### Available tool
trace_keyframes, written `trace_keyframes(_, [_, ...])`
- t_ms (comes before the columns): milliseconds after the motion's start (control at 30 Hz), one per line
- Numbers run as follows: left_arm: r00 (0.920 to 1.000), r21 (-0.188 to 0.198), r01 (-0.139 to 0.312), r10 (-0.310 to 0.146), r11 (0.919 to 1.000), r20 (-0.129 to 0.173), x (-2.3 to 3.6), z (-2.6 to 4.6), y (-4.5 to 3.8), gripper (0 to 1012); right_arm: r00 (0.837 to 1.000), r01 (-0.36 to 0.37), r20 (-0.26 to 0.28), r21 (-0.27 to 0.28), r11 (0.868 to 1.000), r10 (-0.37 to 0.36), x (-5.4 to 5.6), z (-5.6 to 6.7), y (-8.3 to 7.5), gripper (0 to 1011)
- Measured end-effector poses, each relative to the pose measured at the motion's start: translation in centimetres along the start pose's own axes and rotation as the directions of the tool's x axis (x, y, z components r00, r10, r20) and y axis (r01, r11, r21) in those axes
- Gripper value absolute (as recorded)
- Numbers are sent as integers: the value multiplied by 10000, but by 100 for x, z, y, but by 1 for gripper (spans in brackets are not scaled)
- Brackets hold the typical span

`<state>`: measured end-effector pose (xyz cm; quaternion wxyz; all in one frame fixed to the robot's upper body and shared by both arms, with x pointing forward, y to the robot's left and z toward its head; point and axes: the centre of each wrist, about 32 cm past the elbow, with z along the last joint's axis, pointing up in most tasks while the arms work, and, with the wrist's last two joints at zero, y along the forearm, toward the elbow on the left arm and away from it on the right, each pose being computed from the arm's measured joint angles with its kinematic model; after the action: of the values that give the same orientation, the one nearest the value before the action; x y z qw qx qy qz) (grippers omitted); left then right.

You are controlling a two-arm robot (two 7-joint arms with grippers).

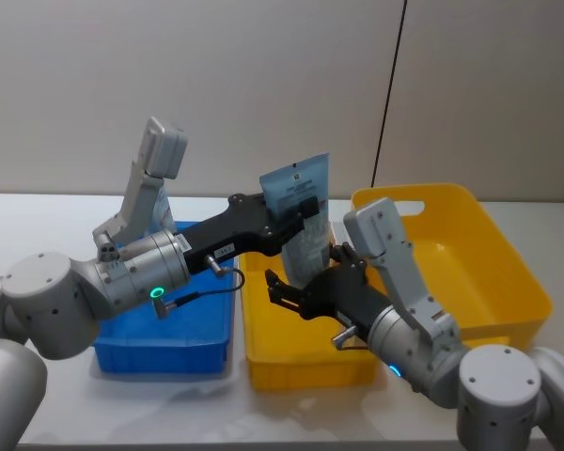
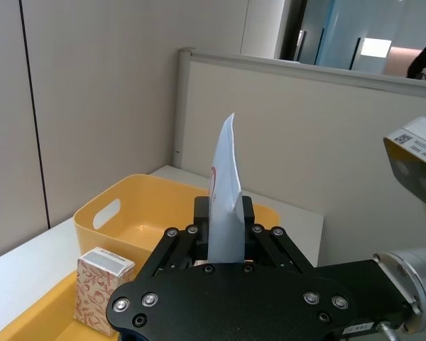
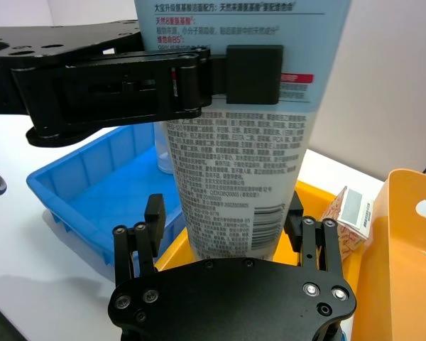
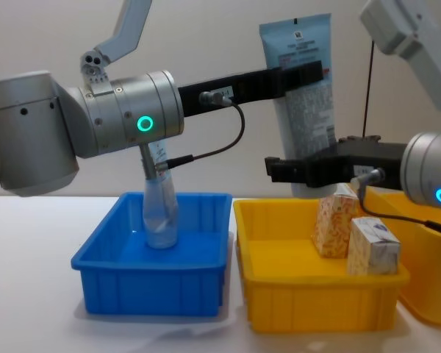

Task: Bimanual collaborative sorting of washing and personal care products

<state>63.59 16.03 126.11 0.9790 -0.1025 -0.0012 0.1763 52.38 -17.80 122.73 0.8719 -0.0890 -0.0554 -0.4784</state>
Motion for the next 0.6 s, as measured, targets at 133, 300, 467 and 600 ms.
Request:
trace_keyframes(133, [10000, 1, -1, 1, 10000, 0, 0, 0, 0, 207, 10000, 13, 76, -14, 10000, -13, -15, -6, 39, 910])
trace_keyframes(300, [10000, 1, -4, 4, 10000, 1, 1, 0, 1, 207, 9999, 47, 161, -31, 10000, -47, -28, -11, 76, 789])
trace_keyframes(467, [10000, 3, -5, 5, 10000, 2, 0, 0, 1, 207, 9998, 49, 202, -28, 10000, -48, -36, -12, 97, 650])
trace_keyframes(600, [10000, 3, -6, 6, 10000, 1, 0, 0, 0, 207, 9997, 58, 237, -36, 10000, -57, -42, -15, 113, 564])
